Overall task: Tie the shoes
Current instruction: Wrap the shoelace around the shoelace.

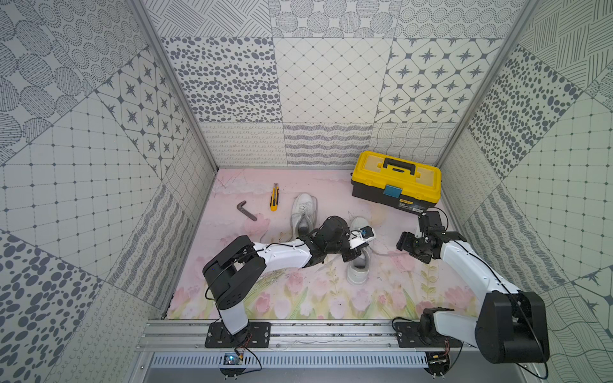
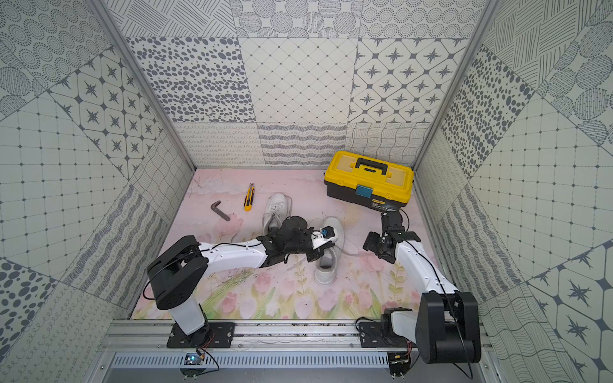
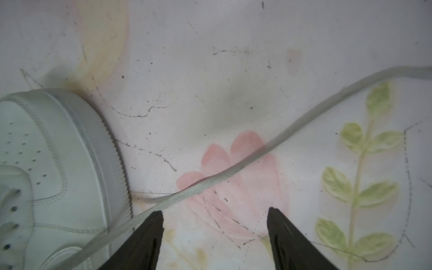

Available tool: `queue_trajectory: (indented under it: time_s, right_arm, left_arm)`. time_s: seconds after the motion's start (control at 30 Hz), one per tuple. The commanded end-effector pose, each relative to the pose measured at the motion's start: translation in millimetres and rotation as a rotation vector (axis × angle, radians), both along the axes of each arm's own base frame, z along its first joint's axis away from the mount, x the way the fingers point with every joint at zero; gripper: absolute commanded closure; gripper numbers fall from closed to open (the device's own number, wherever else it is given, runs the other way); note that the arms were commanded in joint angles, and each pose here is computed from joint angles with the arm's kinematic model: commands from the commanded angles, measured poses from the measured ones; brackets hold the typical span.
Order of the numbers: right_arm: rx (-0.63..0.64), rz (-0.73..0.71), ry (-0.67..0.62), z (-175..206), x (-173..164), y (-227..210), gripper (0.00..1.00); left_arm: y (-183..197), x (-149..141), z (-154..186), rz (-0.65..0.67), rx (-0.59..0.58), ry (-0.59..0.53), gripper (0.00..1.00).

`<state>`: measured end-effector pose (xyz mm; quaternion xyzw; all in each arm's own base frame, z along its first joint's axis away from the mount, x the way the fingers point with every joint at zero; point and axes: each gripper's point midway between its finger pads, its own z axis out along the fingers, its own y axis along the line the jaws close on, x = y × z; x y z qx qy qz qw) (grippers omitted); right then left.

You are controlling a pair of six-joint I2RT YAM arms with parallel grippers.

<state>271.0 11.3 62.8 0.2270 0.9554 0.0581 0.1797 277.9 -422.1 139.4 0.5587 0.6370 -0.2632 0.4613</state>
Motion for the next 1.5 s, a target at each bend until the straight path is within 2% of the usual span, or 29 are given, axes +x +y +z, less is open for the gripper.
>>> queue_trajectory:
  time_s: [0.0,0.2,0.37,0.47,0.6,0.7,0.8,0.93,1.1,1.27,1.33,1.4,1.47]
  right_arm:
    - [-0.062,-0.079,-0.029,-6.9,12.9,-15.1,0.24]
    - [-0.076,-0.095,-0.007,-18.8,26.6,-17.3,0.24]
    - [-0.074,-0.119,0.057,-38.8,21.0,-17.7,0.27]
    - [-0.078,-0.118,0.082,-46.0,20.1,-18.2,0.39]
    - [-0.081,-0.099,0.071,-43.1,21.7,-17.7,0.7]
    - [-0.079,-0.054,-0.023,-16.2,33.5,-15.1,0.99]
    - [-0.055,0.028,-0.18,33.4,49.3,-5.3,1.0]
    - [0.057,0.226,-0.369,104.0,60.6,40.3,1.0]
    - [0.124,0.437,-0.458,156.0,74.2,111.3,1.0]
    - [0.191,0.595,-0.49,178.3,97.4,185.5,1.0]
    - [0.221,0.633,-0.487,177.0,104.1,206.5,0.93]
    - [0.225,0.63,-0.471,171.8,109.5,211.5,0.72]
    - [0.196,0.617,-0.481,171.9,110.5,204.7,0.56]
  left_arm:
    - [-4.3,2.5,18.9,0.005,-0.081,-0.002,1.0]
    - [-5.5,1.6,19.7,-0.005,-0.085,-0.006,1.0]
    - [-6.3,0.0,24.9,-0.014,-0.098,-0.006,1.0]
    - [-5.4,-1.3,29.6,-0.016,-0.109,-0.015,1.0]
    - [-3.7,-2.8,29.1,-0.025,-0.108,-0.026,1.0]
    - [-1.4,-4.3,28.6,-0.034,-0.117,-0.026,1.0]
    - [0.6,-7.4,29.7,-0.046,-0.14,-0.024,1.0]
    - [0.8,-13.9,29.4,-0.074,-0.151,-0.014,1.0]
    - [2.5,-22.4,26.9,-0.109,-0.176,-0.023,1.0]
    - [6.4,-27.0,25.6,-0.113,-0.183,-0.022,1.0]
    - [7.1,-27.1,25.6,-0.11,-0.181,-0.018,1.0]
    - [7.4,-27.2,25.9,-0.107,-0.182,-0.015,1.0]
    - [6.9,-25.7,25.7,-0.102,-0.182,-0.013,1.0]
